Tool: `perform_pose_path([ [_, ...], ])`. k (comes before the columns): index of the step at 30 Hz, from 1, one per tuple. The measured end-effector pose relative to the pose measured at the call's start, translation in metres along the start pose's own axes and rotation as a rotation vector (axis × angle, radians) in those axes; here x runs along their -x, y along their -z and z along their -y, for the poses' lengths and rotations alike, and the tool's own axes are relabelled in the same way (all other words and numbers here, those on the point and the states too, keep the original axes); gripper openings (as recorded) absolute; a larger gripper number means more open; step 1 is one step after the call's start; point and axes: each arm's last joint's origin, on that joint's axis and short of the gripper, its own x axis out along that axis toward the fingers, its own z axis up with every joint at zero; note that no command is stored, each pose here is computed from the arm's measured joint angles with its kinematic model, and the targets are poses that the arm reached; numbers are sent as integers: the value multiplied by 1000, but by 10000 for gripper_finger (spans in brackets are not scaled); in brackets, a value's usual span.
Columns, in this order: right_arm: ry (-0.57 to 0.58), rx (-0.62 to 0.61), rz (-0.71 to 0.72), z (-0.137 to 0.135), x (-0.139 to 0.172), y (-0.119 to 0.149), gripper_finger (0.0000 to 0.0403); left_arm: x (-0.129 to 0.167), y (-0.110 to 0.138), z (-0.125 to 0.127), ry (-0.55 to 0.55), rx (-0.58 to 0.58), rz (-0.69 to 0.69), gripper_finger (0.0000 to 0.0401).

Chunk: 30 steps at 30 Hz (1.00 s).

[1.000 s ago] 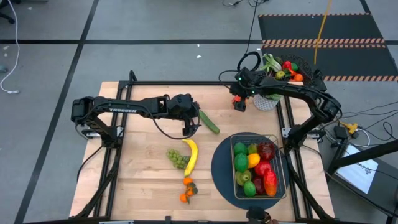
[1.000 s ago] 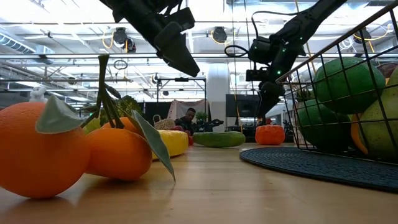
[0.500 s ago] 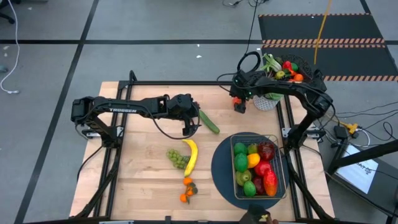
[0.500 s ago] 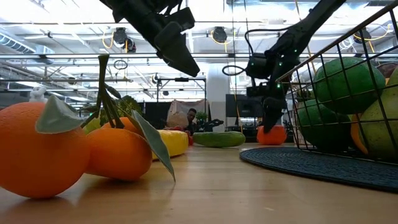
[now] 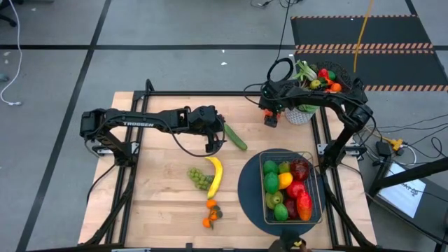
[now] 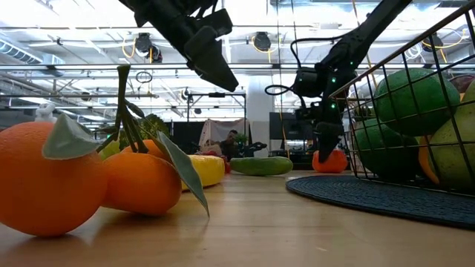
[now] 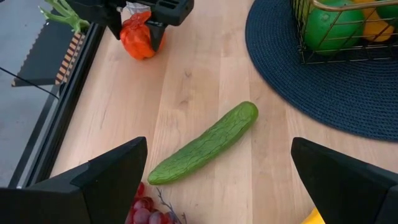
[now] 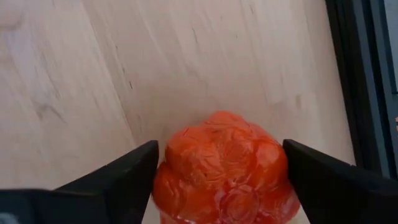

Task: Build produce basket
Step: Put the tangerine into the wire basket

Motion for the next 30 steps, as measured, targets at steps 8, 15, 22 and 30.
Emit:
perform_pose_path([
  [8,-2,-15,48,-13,18,-6,318,0,0,0,0,0,0,399],
  [15,-3,-46,170,-38,67,-9,318,0,0,0,0,-2,-1,399],
  [22,-61,-118,267,-71,123,5,318,0,1,0,2,-2,-9,399],
  [30,-194,-202,431,-115,155,41,318,0,1,0,2,-3,-8,399],
])
